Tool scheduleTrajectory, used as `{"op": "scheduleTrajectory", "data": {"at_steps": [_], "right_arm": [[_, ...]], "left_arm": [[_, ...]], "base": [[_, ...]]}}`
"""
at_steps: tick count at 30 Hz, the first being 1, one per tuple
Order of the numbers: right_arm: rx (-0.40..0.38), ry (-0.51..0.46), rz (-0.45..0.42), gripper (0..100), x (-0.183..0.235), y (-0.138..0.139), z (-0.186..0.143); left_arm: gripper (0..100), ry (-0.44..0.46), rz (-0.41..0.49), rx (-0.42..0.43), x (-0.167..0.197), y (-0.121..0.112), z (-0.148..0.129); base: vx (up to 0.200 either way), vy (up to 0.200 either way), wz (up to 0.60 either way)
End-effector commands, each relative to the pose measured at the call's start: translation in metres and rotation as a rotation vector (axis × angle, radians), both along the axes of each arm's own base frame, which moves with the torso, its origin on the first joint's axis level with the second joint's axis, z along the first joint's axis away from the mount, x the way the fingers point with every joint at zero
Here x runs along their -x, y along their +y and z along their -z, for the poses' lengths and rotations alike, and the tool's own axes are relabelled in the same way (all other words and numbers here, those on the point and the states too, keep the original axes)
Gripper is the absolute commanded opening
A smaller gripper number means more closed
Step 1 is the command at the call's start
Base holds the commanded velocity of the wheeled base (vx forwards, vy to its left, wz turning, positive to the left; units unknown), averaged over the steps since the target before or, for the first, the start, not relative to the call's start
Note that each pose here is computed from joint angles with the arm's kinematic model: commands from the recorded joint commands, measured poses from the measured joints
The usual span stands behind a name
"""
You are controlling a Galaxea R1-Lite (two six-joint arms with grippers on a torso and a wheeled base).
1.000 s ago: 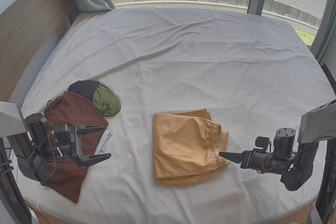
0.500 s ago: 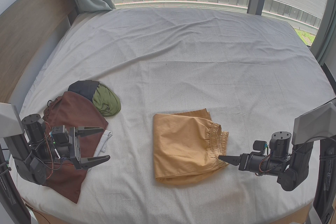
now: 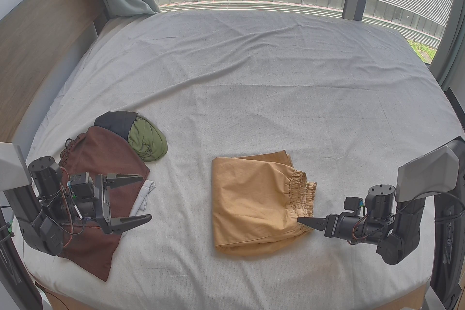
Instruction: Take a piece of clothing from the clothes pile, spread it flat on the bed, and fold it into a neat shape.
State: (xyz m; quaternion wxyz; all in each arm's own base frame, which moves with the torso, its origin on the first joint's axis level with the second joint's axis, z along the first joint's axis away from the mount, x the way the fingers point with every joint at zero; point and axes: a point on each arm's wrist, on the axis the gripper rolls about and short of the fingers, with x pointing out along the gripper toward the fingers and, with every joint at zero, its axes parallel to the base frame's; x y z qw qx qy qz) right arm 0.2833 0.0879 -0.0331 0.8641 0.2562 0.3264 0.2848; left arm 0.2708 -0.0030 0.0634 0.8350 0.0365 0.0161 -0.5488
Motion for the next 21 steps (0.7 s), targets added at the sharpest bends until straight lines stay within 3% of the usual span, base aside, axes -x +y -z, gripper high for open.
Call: {"op": "scheduleTrajectory", "data": {"at_steps": [1, 21], "right_arm": [[0.000, 0.001, -0.003, 100, -0.004, 0.002, 0.005], [-0.047, 0.009, -0.073, 100, -0.006, 0.033, 0.008]], "left_arm": [[100, -0.001, 0.000, 0.000, 0.001, 0.000, -0.001], [100, 0.003, 0.000, 0.000, 0.001, 0.000, 0.000]], "base": [[0.000, 0.000, 0.00], [0.000, 0.000, 0.00]]}}
